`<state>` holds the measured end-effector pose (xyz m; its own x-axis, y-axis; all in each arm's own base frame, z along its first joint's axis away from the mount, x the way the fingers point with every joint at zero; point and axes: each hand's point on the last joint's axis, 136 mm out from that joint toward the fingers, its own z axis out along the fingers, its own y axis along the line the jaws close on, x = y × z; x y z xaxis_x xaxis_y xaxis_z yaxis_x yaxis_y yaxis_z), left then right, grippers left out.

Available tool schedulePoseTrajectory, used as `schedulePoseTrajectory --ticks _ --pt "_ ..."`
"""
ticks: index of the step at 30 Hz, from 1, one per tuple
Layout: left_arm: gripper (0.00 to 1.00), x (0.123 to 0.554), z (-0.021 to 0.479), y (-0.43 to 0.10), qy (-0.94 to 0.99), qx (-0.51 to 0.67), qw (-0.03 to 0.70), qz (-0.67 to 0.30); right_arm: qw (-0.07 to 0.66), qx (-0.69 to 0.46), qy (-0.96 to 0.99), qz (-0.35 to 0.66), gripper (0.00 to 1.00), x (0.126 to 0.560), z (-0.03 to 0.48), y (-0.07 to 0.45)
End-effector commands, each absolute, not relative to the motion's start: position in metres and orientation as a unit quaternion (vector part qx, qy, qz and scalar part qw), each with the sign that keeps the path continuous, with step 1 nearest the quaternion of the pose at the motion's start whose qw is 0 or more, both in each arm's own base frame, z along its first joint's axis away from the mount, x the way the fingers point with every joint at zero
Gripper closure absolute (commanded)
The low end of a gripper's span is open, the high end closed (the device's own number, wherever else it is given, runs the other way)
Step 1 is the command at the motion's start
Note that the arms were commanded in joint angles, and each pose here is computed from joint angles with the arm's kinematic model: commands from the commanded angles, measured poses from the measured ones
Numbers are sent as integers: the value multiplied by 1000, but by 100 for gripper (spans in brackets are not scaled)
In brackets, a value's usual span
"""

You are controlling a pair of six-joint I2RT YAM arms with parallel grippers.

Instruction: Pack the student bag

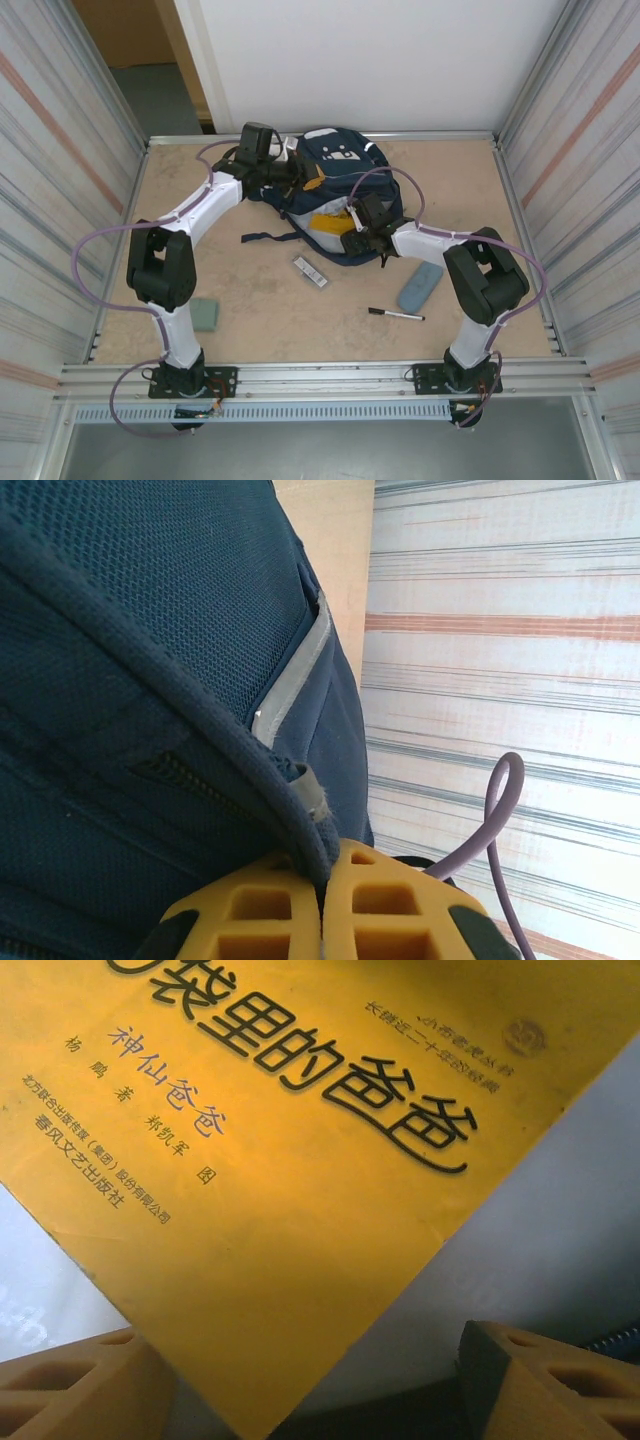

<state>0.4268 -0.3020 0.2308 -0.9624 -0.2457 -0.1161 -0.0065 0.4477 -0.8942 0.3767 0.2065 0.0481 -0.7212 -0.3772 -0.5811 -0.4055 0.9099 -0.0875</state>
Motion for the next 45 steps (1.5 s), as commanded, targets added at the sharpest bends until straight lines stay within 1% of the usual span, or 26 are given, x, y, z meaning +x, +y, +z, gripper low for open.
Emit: schedulePoseTrajectory --ticks 1,4,6,8,10,13,16,19,21,23,27,29,31,32,33,35,36,38,42,44,45 --pt "100 419 271 -311 817 -19 131 -561 343 -149 927 8 33 397 54 192" --pt "100 419 279 -315 811 -11 129 -570 361 -116 925 11 37 412 58 188" --pt "100 421 281 -315 811 -10 134 -569 366 -85 927 17 44 421 57 182" --pt "100 422 280 -315 813 -9 133 -567 379 -52 924 29 47 428 58 176" --pt "100 421 276 -315 815 -10 129 -565 385 -21 922 39 54 435 57 168" --pt "100 422 266 -313 818 -24 127 -560 385 35 921 50 57 445 59 150" --pt "100 423 264 -315 817 -25 116 -565 384 82 914 105 61 455 59 139" --pt "100 422 264 -314 819 -23 119 -561 372 138 904 159 61 465 60 122" --pt "100 424 261 -313 824 -26 122 -553 372 158 895 189 58 466 65 117" --pt "100 423 261 -314 824 -23 116 -554 369 164 889 216 55 466 68 118" --pt "100 420 254 -314 828 -27 116 -548 337 190 876 288 55 454 79 128" --pt "100 421 250 -314 829 -30 113 -547 326 210 872 300 56 443 83 129" --pt "100 419 247 -316 829 -29 107 -548 310 244 869 298 48 432 84 126" --pt "100 418 248 -317 828 -26 109 -549 306 257 865 304 47 427 85 126" --pt "100 418 247 -318 827 -24 113 -551 305 269 859 311 48 424 88 127" --pt "100 418 249 -321 821 -20 115 -559 314 287 842 333 58 416 94 130" --pt "100 419 251 -323 818 -19 112 -564 322 290 837 335 60 414 96 132" --pt "100 418 255 -326 814 -14 107 -570 329 289 839 322 61 416 92 132" --pt "100 418 259 -328 817 -8 121 -564 302 311 833 345 59 426 74 136" --pt "100 418 259 -330 817 -6 113 -566 307 311 841 319 53 424 67 136" --pt "100 418 260 -331 816 -4 111 -567 310 309 845 308 52 424 65 136"
